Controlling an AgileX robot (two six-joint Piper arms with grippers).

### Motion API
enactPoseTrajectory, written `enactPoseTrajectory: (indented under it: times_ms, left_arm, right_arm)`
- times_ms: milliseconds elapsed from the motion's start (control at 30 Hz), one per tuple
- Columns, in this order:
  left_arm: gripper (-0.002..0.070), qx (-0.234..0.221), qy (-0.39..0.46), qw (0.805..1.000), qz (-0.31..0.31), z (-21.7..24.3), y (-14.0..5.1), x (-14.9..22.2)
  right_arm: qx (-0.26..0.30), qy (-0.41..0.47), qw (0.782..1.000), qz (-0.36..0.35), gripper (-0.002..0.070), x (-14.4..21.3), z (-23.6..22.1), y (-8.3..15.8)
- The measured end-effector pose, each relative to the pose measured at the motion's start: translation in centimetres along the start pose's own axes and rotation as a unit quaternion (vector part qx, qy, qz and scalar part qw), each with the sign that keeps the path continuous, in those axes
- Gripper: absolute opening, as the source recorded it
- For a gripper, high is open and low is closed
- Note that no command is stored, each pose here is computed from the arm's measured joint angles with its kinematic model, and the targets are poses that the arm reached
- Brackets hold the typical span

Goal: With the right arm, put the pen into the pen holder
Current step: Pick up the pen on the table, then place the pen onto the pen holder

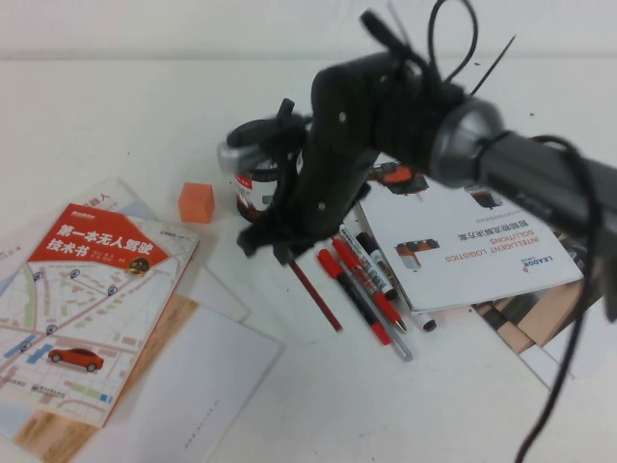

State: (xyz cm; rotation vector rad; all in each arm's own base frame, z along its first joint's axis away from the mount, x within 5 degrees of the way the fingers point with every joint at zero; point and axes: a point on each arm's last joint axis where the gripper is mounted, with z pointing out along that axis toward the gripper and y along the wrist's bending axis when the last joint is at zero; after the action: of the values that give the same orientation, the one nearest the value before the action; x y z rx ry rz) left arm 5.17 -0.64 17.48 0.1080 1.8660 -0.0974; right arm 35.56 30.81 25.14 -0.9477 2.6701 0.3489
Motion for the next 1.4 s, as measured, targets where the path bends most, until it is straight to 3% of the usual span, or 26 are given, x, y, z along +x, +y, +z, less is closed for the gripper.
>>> enactPoseTrajectory:
  times_ms: [233,433,533,567,700,800,1067,1300,1400]
  left_arm:
    - [-0.0001,0.000,0.000,1.000,0.000,0.0,0.0,0.0]
    - [-0.0001,0.000,0.000,1.000,0.000,0.0,0.0,0.0]
    - [-0.0001,0.000,0.000,1.000,0.000,0.0,0.0,0.0]
    - [-0.0001,0.000,0.000,1.000,0.000,0.0,0.0,0.0]
    - [-0.0001,0.000,0.000,1.000,0.000,0.0,0.0,0.0]
    - [-0.0001,0.000,0.000,1.000,0.000,0.0,0.0,0.0]
    - [-0.0001,0.000,0.000,1.000,0.000,0.0,0.0,0.0]
    - [-0.0001,0.000,0.000,1.000,0.000,0.0,0.0,0.0]
    - [-0.0001,0.000,0.000,1.000,0.000,0.0,0.0,0.0]
  right_arm:
    - [-0.019,-0.157,0.987,-0.009,0.0020,-0.2,-4.6,1.3]
    - [0.008,-0.307,0.952,0.008,0.0020,1.8,-6.0,0.6]
    - [0.027,-0.385,0.922,0.025,0.0020,2.6,-5.4,-0.4]
    - [0.019,-0.429,0.903,0.033,0.0020,2.5,-5.5,-0.9]
    - [-0.030,-0.545,0.838,-0.025,0.0020,1.6,-5.5,-1.6]
    - [-0.053,-0.590,0.804,-0.049,0.0020,1.1,-4.4,-1.8]
    - [-0.002,-0.600,0.798,-0.064,0.0020,-0.7,1.2,-3.7]
    - [0.006,-0.624,0.777,-0.077,0.0020,-3.2,2.3,-4.0]
    - [0.008,-0.624,0.778,-0.076,0.0020,-3.6,2.9,-4.4]
